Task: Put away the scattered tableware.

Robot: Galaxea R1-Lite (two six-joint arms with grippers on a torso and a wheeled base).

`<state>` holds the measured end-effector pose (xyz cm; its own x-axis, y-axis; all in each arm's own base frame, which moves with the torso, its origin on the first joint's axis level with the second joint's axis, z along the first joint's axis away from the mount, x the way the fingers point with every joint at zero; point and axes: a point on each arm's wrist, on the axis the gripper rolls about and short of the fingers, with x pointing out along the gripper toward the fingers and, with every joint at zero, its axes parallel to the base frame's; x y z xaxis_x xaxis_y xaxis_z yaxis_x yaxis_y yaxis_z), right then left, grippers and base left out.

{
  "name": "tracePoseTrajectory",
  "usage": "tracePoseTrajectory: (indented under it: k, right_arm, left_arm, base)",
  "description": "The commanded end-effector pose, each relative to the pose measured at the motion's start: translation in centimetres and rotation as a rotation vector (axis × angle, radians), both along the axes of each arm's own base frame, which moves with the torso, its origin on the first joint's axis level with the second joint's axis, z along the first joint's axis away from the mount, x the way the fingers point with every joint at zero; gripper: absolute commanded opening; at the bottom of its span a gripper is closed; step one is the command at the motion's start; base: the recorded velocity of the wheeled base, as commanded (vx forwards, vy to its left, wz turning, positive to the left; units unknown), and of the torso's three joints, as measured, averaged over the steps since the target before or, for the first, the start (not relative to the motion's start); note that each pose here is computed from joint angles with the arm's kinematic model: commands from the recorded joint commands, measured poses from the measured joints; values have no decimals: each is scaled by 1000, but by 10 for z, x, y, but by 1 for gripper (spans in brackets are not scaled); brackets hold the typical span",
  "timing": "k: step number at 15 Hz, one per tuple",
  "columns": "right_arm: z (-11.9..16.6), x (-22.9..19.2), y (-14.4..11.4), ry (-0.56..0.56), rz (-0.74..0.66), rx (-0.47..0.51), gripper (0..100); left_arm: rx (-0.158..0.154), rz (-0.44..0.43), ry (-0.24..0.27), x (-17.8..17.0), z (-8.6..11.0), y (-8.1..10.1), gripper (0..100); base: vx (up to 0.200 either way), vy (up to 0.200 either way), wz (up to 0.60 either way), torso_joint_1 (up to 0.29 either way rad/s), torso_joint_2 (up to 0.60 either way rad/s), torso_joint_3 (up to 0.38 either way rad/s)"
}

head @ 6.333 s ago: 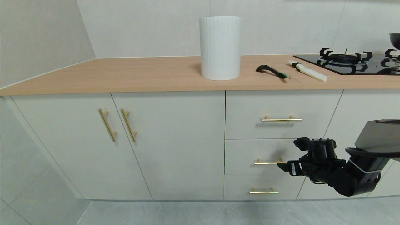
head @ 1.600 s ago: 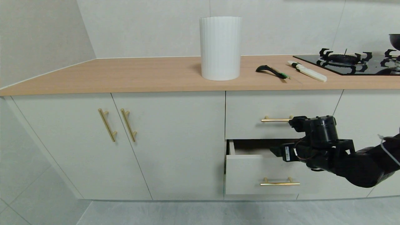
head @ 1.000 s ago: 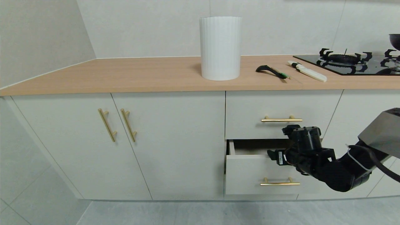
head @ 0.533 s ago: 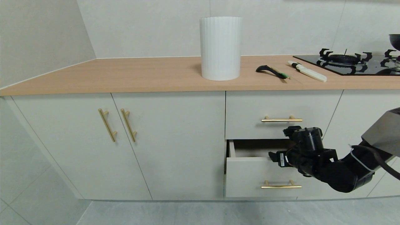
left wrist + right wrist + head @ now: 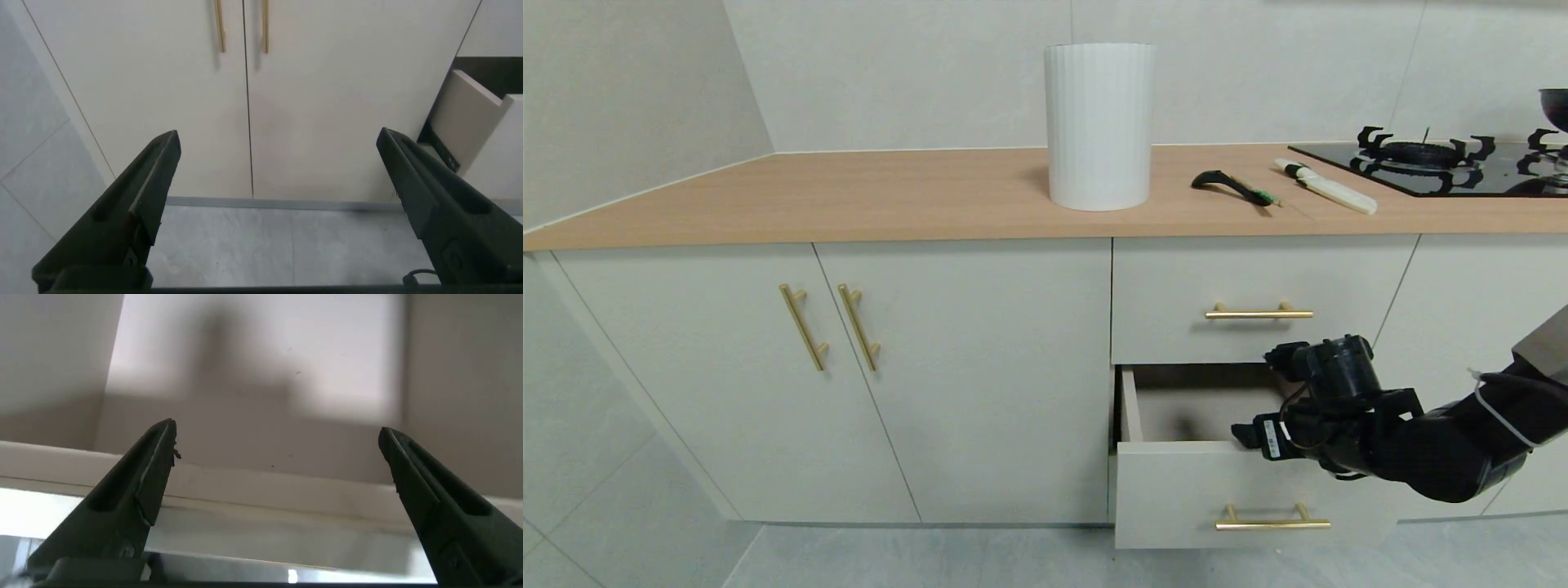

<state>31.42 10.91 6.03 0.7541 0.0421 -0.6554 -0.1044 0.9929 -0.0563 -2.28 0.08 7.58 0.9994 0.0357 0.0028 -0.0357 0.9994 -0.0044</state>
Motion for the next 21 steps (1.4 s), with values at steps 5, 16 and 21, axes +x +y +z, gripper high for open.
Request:
tracePoseTrajectory:
  k: [5,16,21]
  right_arm:
    - [12,-15,5,48,46,-34,100]
    - [21,-60,12,186,224,-186,100]
    - [31,-85,16,266,315,-251,100]
  left_arm:
    - [0,0,0,0,0,0,100]
    - [0,0,0,0,0,0,100]
    - [0,0,0,0,0,0,100]
  base:
    - [0,0,0,0,0,0]
    - [0,0,0,0,0,0]
    - [0,0,0,0,0,0]
